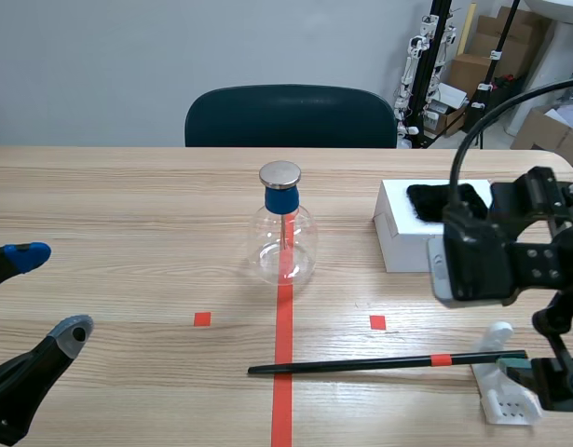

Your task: Do the electroscope experiment. pick up the black charging rod

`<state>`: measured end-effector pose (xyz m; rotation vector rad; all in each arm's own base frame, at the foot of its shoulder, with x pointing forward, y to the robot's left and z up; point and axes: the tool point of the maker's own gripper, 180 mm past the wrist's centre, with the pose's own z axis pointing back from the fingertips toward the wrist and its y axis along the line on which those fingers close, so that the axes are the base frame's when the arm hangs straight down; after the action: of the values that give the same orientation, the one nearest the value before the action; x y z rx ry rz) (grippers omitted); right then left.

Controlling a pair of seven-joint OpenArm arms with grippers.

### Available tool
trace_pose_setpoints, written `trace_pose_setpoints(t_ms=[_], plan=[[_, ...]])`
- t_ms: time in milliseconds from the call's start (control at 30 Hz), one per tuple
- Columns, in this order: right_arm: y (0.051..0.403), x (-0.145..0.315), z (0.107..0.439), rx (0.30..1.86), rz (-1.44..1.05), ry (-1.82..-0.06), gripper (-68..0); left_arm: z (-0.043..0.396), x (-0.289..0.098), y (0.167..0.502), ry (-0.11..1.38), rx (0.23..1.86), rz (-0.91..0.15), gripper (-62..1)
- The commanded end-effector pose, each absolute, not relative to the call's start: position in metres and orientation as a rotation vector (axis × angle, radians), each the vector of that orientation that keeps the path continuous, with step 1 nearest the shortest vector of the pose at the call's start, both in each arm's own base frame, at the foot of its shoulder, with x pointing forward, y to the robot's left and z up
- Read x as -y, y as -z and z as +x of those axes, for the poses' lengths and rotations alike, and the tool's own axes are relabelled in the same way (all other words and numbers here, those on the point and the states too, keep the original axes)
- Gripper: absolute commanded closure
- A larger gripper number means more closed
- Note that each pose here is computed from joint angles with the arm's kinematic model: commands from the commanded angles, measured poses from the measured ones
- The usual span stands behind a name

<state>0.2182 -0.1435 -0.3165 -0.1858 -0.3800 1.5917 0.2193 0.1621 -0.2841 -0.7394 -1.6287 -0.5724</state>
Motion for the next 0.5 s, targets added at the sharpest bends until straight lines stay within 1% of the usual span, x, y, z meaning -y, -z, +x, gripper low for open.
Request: trace_pose_setpoints(t_ms=[0,200,467], plan=[[0.317,0.146,0.226,0.359,-0.218,-1.597,-60.0,0.221,-0.161,0.276,0.574,1.666,-0.756,-62.3],[0.341,0.138,0.228,0.262,-0.186,-1.61,-60.0,0.219,-0.17,0.277,0.533,1.687,-0.755,-62.3],[0.363,0.129,0.243,0.202,-0.122,-1.593,-60.0,0.216,-0.171,0.284,0.486,1.687,-0.755,-62.3]])
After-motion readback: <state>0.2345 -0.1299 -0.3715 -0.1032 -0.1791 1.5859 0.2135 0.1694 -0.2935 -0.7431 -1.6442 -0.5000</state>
